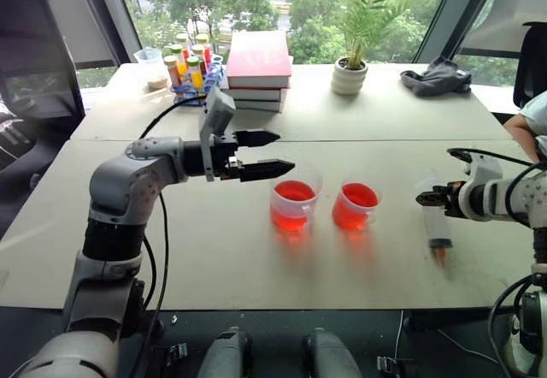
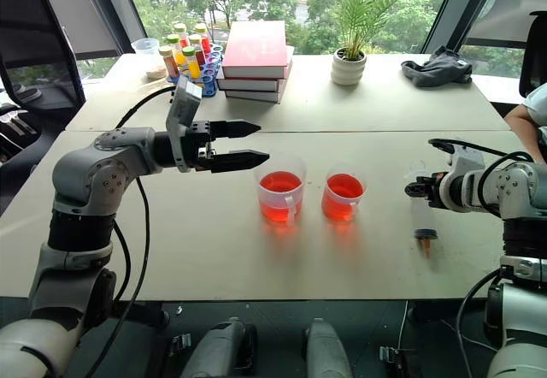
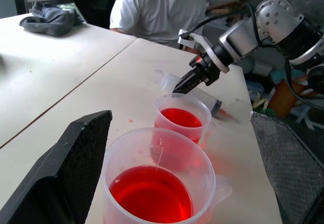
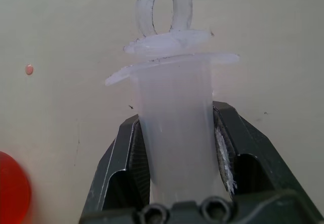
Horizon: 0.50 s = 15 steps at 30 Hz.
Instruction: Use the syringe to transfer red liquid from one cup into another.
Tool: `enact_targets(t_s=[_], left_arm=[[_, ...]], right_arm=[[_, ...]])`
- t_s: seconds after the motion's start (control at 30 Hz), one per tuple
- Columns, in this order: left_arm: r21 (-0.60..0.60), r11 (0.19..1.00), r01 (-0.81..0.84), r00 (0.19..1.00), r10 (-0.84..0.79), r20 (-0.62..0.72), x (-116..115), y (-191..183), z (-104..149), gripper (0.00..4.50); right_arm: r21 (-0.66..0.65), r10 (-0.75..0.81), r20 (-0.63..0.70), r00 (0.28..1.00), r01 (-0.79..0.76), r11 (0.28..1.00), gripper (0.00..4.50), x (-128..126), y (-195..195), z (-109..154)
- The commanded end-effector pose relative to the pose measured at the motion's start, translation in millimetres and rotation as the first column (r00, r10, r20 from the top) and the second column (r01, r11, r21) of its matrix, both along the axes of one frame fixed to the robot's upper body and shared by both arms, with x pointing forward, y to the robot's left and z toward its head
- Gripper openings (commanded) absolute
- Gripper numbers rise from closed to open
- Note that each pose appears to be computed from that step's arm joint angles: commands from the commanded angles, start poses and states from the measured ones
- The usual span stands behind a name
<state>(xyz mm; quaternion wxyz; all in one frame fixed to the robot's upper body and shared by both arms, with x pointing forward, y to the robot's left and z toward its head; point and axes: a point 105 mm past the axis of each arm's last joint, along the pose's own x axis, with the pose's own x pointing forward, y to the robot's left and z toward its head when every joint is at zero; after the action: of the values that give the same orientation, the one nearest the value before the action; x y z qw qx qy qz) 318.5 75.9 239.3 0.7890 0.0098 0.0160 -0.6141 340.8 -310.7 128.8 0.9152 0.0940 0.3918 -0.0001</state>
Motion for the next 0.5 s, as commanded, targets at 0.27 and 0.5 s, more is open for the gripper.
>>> enact_targets(t_s=[0.27, 0.5], left_arm=[[0.036, 0.999, -0.015, 1.0, 0.015, -0.01, -13.9, 14.5, -7.9, 4.5], [0.124, 0.992, -0.007, 0.999, 0.011, -0.038, -28.1, 25.6, -32.9, 4.5]], right_arm=[[-0.041, 0.134, 0.152, 0.979, -0.129, 0.991, 4.48, -11.1, 5.5, 49.0], [-0.244, 0.56, 0.432, 0.707, -0.506, 0.827, 4.48, -87.3, 63.3, 130.4]])
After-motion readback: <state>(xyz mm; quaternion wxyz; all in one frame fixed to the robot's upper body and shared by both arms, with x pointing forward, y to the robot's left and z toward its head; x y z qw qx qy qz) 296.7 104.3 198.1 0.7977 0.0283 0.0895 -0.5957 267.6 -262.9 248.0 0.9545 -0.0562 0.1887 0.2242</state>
